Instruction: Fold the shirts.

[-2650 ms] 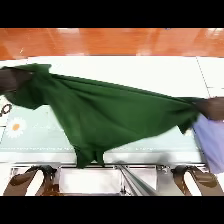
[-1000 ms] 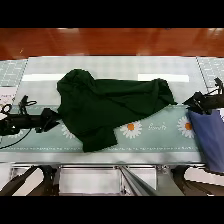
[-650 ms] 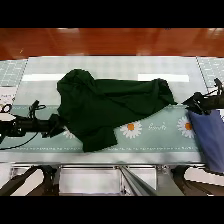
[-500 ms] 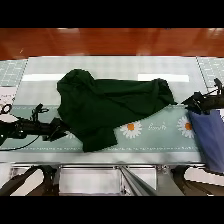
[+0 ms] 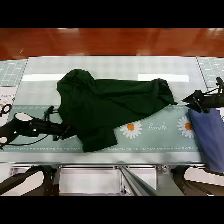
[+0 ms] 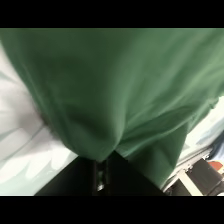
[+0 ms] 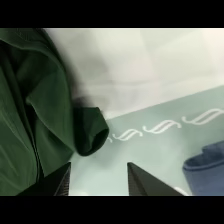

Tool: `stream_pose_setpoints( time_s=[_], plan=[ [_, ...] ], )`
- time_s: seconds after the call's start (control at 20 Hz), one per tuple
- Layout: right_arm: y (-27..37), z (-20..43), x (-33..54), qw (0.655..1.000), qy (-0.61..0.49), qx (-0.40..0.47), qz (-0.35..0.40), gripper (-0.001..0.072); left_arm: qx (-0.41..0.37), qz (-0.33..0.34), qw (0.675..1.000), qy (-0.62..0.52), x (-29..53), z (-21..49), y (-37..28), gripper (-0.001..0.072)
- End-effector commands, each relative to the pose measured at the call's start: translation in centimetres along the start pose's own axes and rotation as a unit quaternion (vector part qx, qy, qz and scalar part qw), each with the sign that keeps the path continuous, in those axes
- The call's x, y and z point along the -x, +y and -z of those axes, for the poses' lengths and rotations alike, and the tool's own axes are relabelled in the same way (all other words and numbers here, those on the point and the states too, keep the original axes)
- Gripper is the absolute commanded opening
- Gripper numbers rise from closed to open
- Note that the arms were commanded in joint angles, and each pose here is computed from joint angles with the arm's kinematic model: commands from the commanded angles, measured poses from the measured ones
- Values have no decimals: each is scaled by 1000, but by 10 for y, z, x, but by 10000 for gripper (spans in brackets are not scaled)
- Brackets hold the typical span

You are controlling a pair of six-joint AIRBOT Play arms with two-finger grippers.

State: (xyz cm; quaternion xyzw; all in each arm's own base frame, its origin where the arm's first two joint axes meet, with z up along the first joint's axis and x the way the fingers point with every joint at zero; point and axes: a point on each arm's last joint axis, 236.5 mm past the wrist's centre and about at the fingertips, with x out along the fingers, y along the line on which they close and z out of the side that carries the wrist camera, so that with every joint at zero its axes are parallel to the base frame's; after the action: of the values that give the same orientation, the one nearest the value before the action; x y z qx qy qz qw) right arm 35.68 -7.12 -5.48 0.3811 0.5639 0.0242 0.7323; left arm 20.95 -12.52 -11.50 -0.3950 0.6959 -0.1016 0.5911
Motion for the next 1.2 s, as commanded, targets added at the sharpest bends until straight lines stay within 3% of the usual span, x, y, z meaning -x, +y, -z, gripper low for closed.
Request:
stream_pose_setpoints(
  time_s=[0.0, 0.7, 0.75, 0.8, 0.85, 1.0, 1.15],
  plan=[
    [-2, 3, -7, 1000, 11, -2, -5, 408, -24, -2, 1000, 2, -6, -6, -3, 21],
    [36, -2, -89, 994, 94, 49, -29, 407, -38, 16, 999, -12, 4, -20, -24, 22],
    [41, 0, -93, 993, 96, 58, -28, 359, -37, 18, 999, -16, 4, -22, -25, 22],
    [46, 0, -95, 993, 96, 65, -29, 217, -39, 18, 999, -21, 5, -25, -27, 22],
    [51, 2, -94, 992, 101, 74, -32, 22, -45, 19, 998, -28, 8, -31, -30, 22],
    [75, 2, -69, 986, 121, 108, -48, 24, -86, 34, 994, -62, 33, -56, -63, 22],
    [129, -32, -6, 985, 38, 161, -53, 23, -169, 65, 974, -139, 98, -93, -131, 22]
  ],
)
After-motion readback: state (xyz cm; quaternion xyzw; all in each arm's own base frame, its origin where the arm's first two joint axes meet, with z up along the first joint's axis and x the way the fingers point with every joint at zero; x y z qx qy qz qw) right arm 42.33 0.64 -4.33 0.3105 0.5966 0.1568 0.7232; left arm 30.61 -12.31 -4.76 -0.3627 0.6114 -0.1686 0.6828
